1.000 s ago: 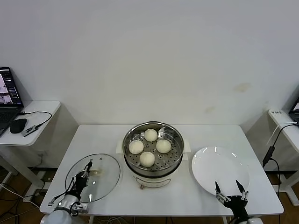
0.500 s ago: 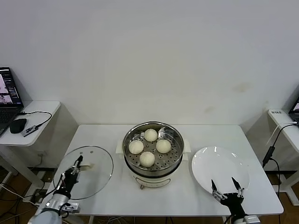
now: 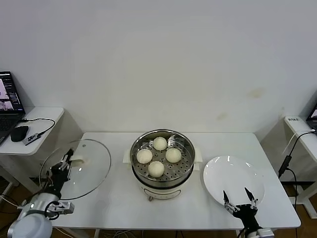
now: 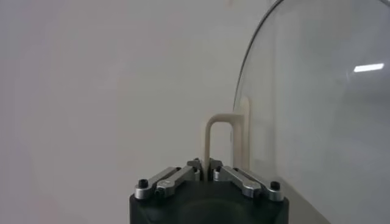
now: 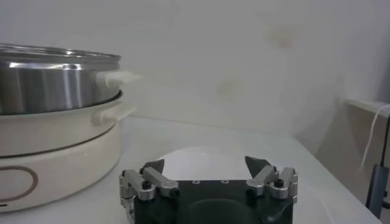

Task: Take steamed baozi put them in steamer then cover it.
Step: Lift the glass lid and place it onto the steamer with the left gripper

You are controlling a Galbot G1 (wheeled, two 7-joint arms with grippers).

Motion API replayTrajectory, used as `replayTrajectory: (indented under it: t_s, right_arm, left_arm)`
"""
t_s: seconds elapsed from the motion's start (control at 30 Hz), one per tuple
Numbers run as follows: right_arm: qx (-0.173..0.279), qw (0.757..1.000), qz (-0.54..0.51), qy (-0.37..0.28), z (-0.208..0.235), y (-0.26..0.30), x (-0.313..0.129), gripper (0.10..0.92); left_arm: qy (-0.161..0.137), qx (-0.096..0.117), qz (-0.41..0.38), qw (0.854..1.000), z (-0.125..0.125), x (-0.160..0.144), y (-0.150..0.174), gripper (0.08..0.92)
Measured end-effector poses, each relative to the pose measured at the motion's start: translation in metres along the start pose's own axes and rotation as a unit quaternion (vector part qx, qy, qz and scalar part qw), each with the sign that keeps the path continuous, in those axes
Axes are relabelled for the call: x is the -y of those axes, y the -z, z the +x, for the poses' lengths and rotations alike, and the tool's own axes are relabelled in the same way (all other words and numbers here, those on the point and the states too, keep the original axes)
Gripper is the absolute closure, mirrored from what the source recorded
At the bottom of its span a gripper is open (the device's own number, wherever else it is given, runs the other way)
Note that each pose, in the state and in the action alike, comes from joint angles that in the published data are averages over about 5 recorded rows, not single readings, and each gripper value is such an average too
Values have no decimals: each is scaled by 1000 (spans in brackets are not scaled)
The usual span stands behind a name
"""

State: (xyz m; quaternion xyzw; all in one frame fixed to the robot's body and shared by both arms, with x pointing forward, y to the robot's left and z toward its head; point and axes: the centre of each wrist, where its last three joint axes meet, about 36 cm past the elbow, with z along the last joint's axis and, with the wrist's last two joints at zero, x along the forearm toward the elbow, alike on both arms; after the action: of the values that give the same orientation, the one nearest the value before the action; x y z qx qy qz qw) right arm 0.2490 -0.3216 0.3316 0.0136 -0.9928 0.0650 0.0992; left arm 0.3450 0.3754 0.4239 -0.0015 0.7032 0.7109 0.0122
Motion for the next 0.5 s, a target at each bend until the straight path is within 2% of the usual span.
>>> replayTrajectory:
  t_s: [0.2,0.5]
  right_arm:
    - [-1,1000,14,2,0,-3,-3,200]
    - [-2,1000,29,5,-5,-9,-9,200]
  left_arm:
    - [13,18,22,1000,-7,-37,33,853]
    - [8,37,47,998,-24,-55,92,853]
